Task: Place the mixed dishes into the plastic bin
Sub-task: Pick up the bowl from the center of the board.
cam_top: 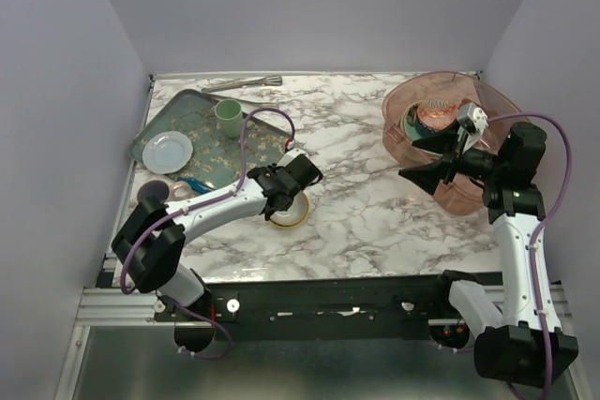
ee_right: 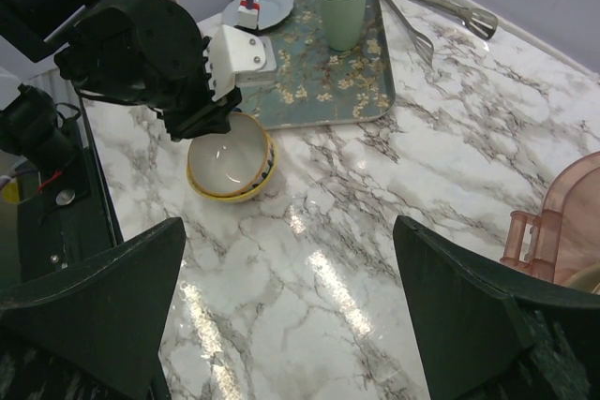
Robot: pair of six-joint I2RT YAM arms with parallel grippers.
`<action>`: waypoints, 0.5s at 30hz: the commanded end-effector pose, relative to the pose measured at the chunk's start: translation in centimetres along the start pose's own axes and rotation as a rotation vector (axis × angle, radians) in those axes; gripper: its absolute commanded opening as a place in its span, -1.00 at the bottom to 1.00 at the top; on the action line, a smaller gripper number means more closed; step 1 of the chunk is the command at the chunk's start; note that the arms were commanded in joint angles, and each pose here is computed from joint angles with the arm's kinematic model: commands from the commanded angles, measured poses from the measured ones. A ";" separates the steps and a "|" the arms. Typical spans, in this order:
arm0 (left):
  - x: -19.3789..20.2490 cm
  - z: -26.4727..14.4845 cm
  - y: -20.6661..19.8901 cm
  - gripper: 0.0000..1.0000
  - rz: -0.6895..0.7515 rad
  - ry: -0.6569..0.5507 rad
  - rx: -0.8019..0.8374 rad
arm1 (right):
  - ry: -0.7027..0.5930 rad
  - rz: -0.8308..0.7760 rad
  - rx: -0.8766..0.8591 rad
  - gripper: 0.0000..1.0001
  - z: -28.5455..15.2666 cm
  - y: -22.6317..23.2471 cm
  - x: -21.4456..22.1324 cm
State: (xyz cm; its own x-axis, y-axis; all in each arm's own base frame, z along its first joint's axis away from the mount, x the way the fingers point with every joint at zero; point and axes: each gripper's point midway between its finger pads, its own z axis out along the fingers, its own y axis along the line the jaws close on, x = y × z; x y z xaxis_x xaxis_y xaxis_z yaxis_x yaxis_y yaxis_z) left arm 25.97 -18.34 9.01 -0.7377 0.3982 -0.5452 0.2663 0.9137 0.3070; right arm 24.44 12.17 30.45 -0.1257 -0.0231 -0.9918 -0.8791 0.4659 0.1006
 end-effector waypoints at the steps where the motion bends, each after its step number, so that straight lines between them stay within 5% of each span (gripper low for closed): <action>1: -0.4 0.4 0.0 -0.40 -0.005 -0.008 -0.017 | 0.006 0.012 -0.021 0.99 0.1 0.3 0.4; 15: -1.3 -0.8 0.5 -0.95 -0.034 -0.052 -0.005 | 0.008 0.018 -0.020 0.99 0.1 0.2 0.4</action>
State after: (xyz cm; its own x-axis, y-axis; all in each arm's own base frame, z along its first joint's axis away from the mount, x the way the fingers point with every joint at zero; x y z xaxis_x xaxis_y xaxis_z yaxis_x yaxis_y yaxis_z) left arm 26.23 -18.05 9.18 -0.7331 0.3983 -0.5513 0.2546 0.9124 0.3205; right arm 24.46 12.17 30.17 -0.1446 -0.0195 -0.9893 -0.8772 0.4652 0.1191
